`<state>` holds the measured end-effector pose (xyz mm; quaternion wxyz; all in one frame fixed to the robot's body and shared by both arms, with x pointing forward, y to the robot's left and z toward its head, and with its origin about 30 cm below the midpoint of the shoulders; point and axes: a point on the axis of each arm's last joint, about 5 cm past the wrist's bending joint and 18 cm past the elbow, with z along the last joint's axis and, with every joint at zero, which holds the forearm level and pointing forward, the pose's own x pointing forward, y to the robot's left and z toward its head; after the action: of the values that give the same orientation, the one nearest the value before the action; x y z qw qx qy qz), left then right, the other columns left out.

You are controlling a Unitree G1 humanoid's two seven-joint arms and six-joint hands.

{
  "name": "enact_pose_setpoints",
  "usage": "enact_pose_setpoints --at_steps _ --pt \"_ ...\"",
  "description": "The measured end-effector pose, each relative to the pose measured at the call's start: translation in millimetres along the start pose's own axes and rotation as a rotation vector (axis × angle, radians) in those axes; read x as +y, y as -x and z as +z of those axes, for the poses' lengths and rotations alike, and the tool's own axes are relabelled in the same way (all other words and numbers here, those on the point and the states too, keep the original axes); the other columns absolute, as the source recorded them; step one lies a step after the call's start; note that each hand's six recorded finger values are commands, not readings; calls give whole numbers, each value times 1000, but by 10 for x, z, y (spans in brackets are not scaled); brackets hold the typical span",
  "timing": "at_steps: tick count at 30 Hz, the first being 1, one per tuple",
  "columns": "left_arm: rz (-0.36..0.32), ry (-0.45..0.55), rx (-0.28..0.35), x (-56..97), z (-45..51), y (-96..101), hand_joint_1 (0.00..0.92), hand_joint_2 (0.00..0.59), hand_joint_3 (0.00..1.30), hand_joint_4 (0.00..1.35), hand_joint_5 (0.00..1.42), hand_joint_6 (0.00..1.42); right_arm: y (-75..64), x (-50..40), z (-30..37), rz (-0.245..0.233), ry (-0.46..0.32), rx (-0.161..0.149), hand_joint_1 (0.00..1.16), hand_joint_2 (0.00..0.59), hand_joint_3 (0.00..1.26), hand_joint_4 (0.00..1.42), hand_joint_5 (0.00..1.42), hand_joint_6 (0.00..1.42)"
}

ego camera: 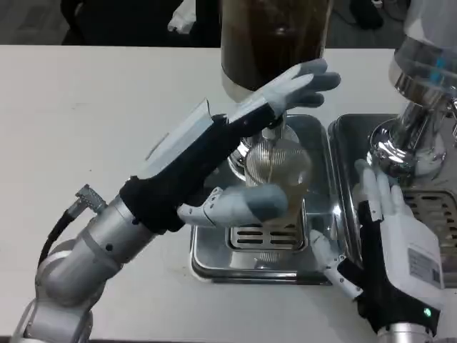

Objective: Grasp the cup under the faucet to collect the drink, then remove the cup.

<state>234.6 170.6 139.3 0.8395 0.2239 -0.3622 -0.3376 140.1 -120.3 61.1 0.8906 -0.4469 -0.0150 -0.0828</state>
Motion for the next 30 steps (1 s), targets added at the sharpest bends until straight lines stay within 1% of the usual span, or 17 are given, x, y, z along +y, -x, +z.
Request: enact_pose_setpoints --at_steps 4,5,8,9,11,12,13,15,17,20,22,26,30 --pt "-3 2 0 -9 4 6 0 121 143 0 167 100 -7 -3 3 0 -9 -4 255 396 0 0 0 75" --pt "-4 2 0 -11 4 8 0 121 144 0 167 101 -11 -5 4 2 -17 -4 264 385 0 0 0 79" --pt "-3 3 0 -16 5 8 0 121 145 0 167 102 -32 -17 8 11 -54 -9 288 374 0 0 0 82" --pt "-2 3 0 -16 5 8 0 121 145 0 167 102 -42 -24 10 19 -80 -12 298 362 0 0 0 82" --pt "-3 4 0 -19 5 7 0 121 146 0 167 102 -74 -39 14 42 -144 -19 334 339 0 0 0 95" --pt "-3 4 0 -21 5 6 0 121 146 0 167 103 -85 -40 13 51 -162 -21 373 311 0 0 0 85" --pt "-3 4 -1 -21 6 6 0 121 146 0 167 103 -93 -42 9 59 -177 -21 408 298 0 0 0 71" --pt "-3 4 -1 -22 7 6 0 121 146 0 167 103 -130 -46 -6 84 -221 -20 442 288 0 0 0 50" --pt "-1 4 -1 -22 7 6 0 121 146 0 167 104 -174 -52 -12 111 -264 -23 449 287 0 0 0 47" --pt "-2 4 -1 -24 8 6 0 121 149 0 167 105 -237 -52 -12 143 -295 -36 469 279 0 0 0 10" --pt "-2 3 -2 -25 10 4 0 121 152 0 167 105 -278 -58 -21 165 -309 -40 525 253 0 0 0 0" --pt "-2 1 -3 -25 11 2 0 121 154 0 164 105 -310 -52 -59 186 -328 -17 595 231 0 0 0 0" --pt "1 0 -2 -26 11 2 0 121 155 0 158 106 -375 -36 -59 196 -339 -10 604 229 0 0 0 0"
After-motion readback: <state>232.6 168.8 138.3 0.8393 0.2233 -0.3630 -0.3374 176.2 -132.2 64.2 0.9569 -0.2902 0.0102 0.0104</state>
